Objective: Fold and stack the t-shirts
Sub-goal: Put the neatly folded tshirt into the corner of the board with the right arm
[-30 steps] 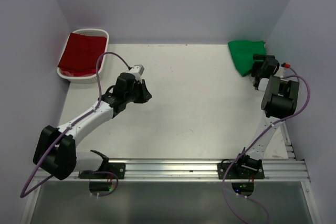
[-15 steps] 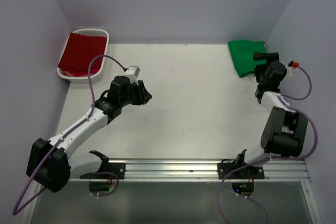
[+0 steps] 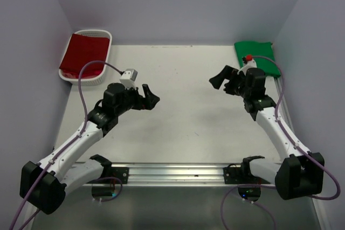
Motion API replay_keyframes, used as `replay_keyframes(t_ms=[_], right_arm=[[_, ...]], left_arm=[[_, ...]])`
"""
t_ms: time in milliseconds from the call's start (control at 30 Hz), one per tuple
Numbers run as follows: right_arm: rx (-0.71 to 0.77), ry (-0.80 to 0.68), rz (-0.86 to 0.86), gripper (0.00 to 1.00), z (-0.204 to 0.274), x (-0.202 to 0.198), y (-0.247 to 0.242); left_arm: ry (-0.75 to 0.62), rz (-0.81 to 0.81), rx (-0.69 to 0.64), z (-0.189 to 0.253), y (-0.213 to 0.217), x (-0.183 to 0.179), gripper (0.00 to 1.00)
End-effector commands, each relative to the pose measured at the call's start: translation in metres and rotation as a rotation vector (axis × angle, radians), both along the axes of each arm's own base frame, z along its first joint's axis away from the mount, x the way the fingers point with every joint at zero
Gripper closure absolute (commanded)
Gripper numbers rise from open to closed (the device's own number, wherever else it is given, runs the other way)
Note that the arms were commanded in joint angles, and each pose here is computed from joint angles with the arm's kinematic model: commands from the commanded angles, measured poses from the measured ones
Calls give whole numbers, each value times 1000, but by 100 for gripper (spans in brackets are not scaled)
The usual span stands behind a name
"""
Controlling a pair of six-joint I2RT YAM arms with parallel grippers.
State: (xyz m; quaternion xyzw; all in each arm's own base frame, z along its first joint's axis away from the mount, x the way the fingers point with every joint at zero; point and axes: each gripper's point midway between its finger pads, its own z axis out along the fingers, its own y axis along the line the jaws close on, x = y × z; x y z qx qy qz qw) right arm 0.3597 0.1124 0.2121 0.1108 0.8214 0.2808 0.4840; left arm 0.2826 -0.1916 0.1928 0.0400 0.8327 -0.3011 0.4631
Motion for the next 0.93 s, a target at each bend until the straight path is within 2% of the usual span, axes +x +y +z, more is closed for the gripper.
replay_keyframes(t_ms=[0, 233, 900], right_arm=[[-99, 46, 146, 1, -16, -38, 12], [-72, 14, 290, 1, 0, -56, 39], [-45, 9, 356, 1, -2, -50, 60]], left_arm=[[-61, -20, -12, 10, -3, 0, 0], [-64, -10, -28, 9, -3, 1, 0], [-72, 0, -26, 11, -5, 9, 0]])
